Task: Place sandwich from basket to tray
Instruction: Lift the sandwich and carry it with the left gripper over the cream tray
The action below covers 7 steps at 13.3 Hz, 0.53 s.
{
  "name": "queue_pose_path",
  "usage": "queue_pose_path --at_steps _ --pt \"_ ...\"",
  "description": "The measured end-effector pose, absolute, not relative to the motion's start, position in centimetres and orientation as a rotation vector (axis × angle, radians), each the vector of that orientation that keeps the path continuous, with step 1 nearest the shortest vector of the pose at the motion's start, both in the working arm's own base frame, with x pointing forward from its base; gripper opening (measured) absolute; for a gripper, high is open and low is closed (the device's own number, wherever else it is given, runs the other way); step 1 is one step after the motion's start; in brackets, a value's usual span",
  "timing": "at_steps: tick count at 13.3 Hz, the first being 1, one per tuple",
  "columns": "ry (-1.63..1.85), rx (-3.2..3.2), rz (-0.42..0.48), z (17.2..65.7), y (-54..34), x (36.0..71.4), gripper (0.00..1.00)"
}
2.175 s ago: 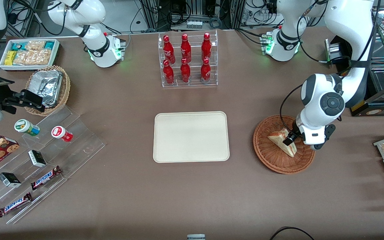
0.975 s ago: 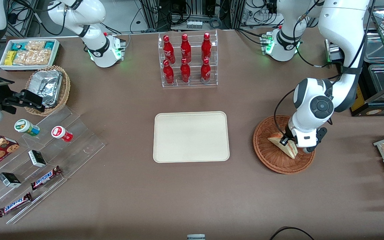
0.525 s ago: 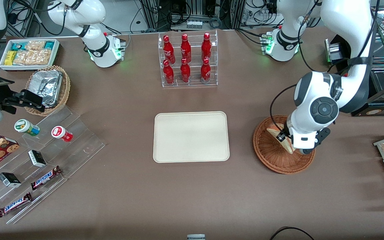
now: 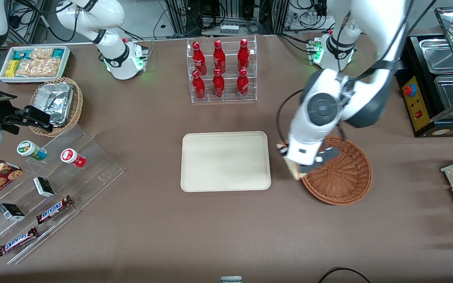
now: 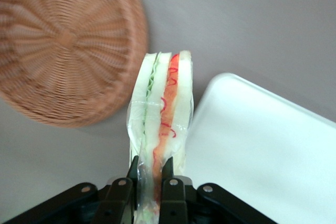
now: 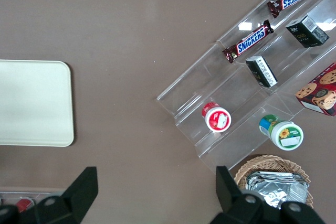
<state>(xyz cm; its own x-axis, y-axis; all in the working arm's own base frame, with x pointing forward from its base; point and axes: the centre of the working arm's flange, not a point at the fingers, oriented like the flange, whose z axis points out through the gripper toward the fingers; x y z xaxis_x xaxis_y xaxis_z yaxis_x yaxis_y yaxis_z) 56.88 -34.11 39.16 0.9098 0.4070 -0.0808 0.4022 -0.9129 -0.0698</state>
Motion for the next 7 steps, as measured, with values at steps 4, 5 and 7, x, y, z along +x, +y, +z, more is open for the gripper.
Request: queue_pose_path --at_steps 4,5,7 --pt "-0.467 -3.047 0.149 34.7 -41.9 56.6 0.19" --pt "-0.439 -3.058 0.143 33.5 -43.3 56.4 0.19" --pt "-0.395 -3.094 0.119 31.4 -45.7 56.0 0.19"
